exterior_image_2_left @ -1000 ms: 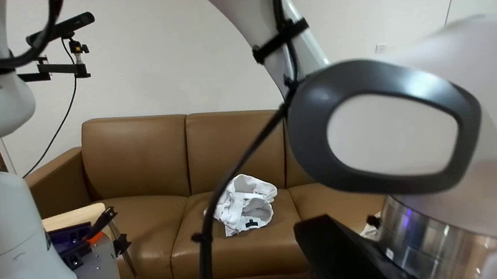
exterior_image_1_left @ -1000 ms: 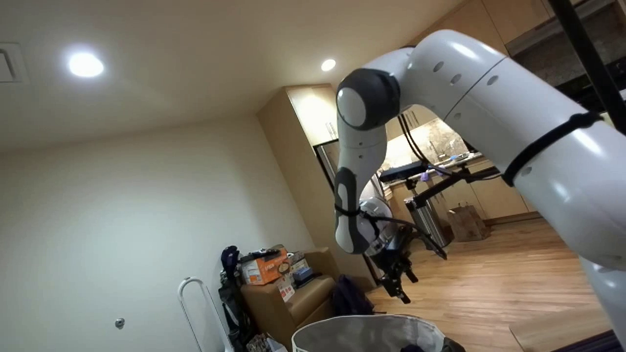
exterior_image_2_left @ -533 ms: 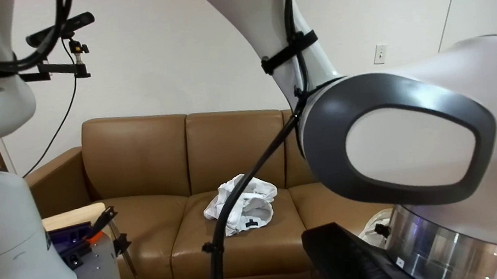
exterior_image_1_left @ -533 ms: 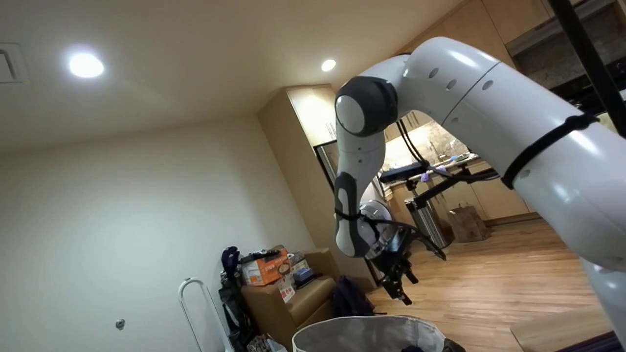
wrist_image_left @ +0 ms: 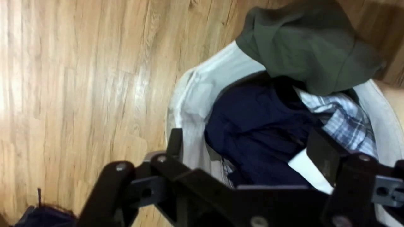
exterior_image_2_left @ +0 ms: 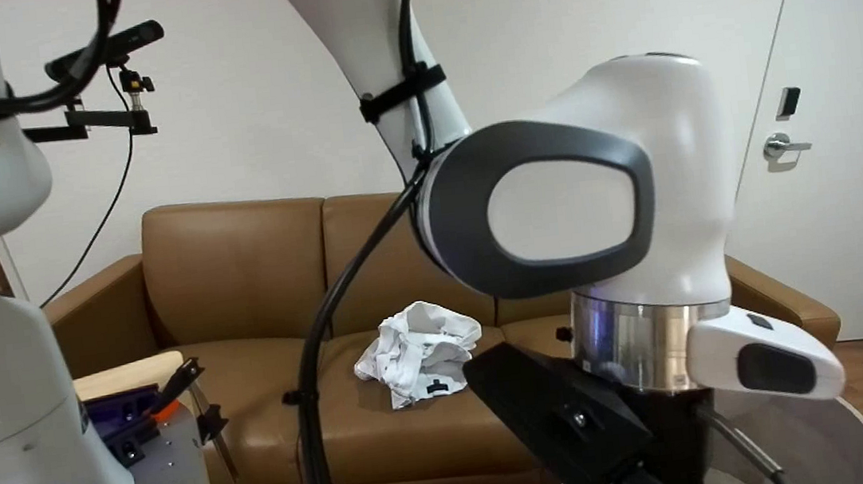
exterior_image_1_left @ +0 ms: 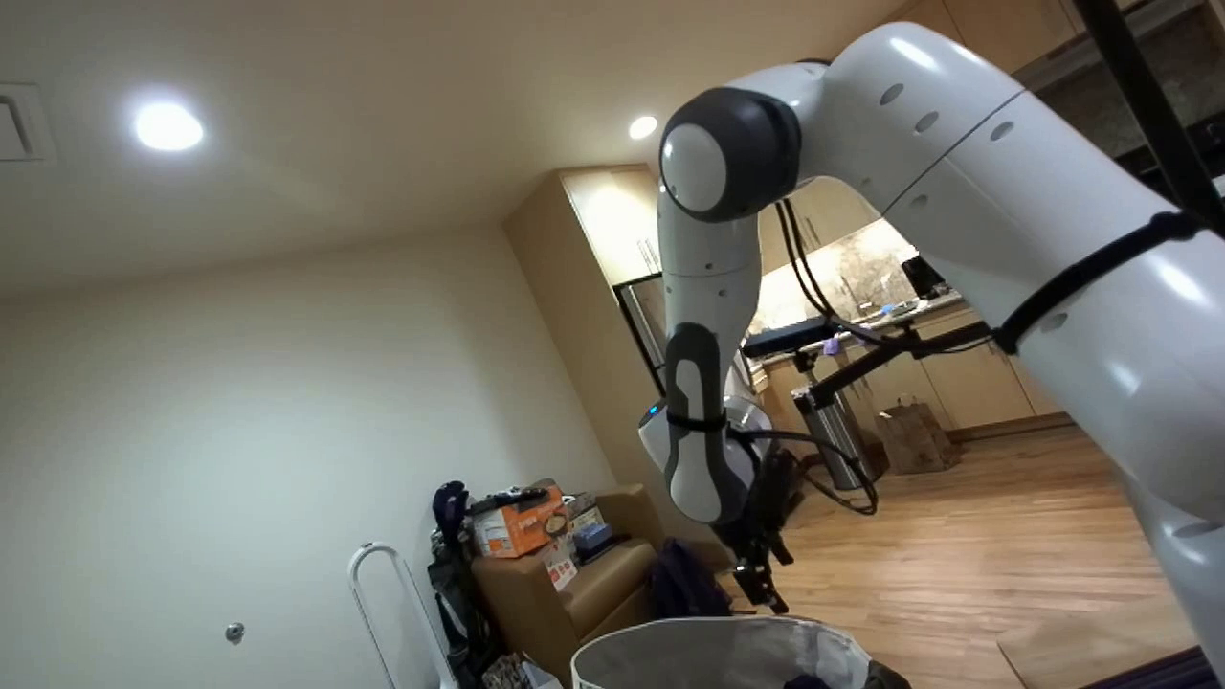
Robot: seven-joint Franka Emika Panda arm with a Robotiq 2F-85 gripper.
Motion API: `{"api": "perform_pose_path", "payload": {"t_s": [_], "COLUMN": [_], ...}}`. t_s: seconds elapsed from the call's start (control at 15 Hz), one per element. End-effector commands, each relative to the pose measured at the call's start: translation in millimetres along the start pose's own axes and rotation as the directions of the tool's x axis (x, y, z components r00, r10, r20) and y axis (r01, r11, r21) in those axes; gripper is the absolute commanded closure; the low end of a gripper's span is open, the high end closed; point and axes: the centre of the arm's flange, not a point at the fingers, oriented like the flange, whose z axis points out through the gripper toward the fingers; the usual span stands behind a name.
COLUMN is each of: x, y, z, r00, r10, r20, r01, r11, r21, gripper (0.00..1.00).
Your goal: Take the black clothing out of the pink laundry bag and place it on top of the white clothing on the sofa
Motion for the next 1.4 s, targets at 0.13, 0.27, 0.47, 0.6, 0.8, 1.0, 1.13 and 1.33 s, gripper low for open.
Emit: {"api": "perform_pose_path", "payload": {"t_s": [0.13, 0.27, 0.47, 0.6, 0.8, 1.0, 1.13, 1.33], "x": [1, 3, -9, -8, -3, 21, 51, 85], "y": [-40, -50, -73, -65, -67, -65, -41, -6], "z": [93, 126, 113, 113, 103, 122, 149, 184], "r00": [0.967, 0.974, 0.982, 0.981, 0.978, 0.981, 0.981, 0.98], "r10": [0.058, 0.074, 0.076, 0.079, 0.075, 0.047, 0.078, 0.084], "r20": [-0.248, -0.215, -0.171, -0.177, -0.193, -0.188, -0.175, -0.183], "r01": [-0.017, -0.023, -0.036, -0.04, -0.033, -0.006, -0.04, -0.046], "r11": [0.987, 0.973, 0.973, 0.975, 0.977, 0.977, 0.976, 0.978], "r21": [0.163, 0.229, 0.229, 0.216, 0.211, 0.214, 0.213, 0.204], "gripper": [0.0, 0.0, 0.0, 0.0, 0.0, 0.0, 0.0, 0.0]}}
